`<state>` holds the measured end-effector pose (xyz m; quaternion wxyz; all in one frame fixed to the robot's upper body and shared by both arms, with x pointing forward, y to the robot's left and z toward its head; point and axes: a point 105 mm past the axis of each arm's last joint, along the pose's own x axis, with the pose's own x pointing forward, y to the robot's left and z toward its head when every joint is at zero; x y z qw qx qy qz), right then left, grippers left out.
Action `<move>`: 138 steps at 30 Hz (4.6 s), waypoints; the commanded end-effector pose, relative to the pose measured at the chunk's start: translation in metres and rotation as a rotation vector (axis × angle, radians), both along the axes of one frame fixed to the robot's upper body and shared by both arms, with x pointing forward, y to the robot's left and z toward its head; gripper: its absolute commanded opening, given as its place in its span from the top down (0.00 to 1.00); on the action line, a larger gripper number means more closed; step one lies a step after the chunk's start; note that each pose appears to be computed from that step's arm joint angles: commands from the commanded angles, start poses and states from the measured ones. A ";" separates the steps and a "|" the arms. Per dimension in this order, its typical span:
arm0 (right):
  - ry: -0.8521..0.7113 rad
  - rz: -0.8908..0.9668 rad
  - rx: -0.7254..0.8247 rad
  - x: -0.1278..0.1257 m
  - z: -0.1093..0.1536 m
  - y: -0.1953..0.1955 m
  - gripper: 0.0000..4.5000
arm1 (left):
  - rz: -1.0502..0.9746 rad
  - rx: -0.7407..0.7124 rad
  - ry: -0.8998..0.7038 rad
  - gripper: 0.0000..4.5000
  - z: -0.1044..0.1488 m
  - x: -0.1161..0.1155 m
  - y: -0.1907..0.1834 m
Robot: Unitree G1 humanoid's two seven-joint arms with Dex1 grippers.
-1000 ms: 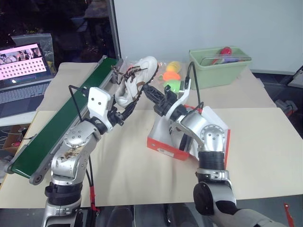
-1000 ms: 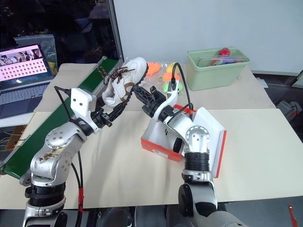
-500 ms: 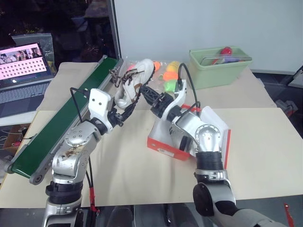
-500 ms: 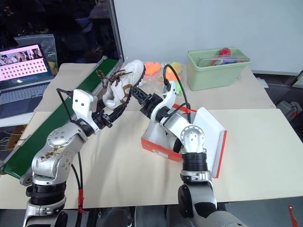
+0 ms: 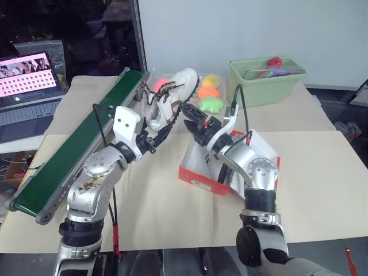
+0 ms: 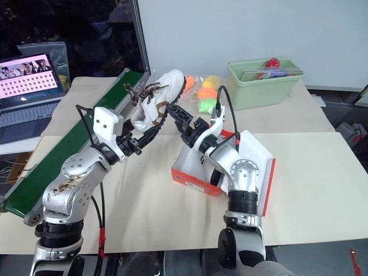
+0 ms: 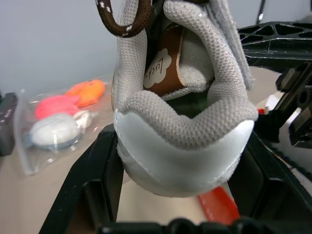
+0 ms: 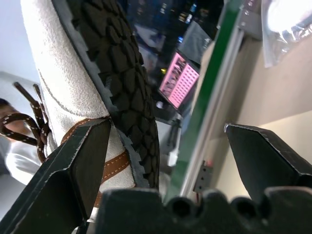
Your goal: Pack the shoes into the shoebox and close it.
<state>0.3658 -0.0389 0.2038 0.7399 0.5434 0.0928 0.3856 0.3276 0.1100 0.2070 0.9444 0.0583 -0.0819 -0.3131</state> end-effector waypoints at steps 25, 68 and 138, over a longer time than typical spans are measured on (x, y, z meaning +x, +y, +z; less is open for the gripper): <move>-0.243 0.054 -0.127 -0.023 0.026 0.011 0.00 | 0.023 -0.016 0.044 0.37 0.006 0.006 0.023; -0.238 0.106 -0.104 0.001 0.040 0.070 0.06 | -0.036 -0.014 0.030 0.37 0.012 0.007 0.009; 0.355 0.140 -0.983 0.006 -0.027 -0.055 0.75 | -0.476 0.422 -0.009 0.00 -0.037 -0.034 0.024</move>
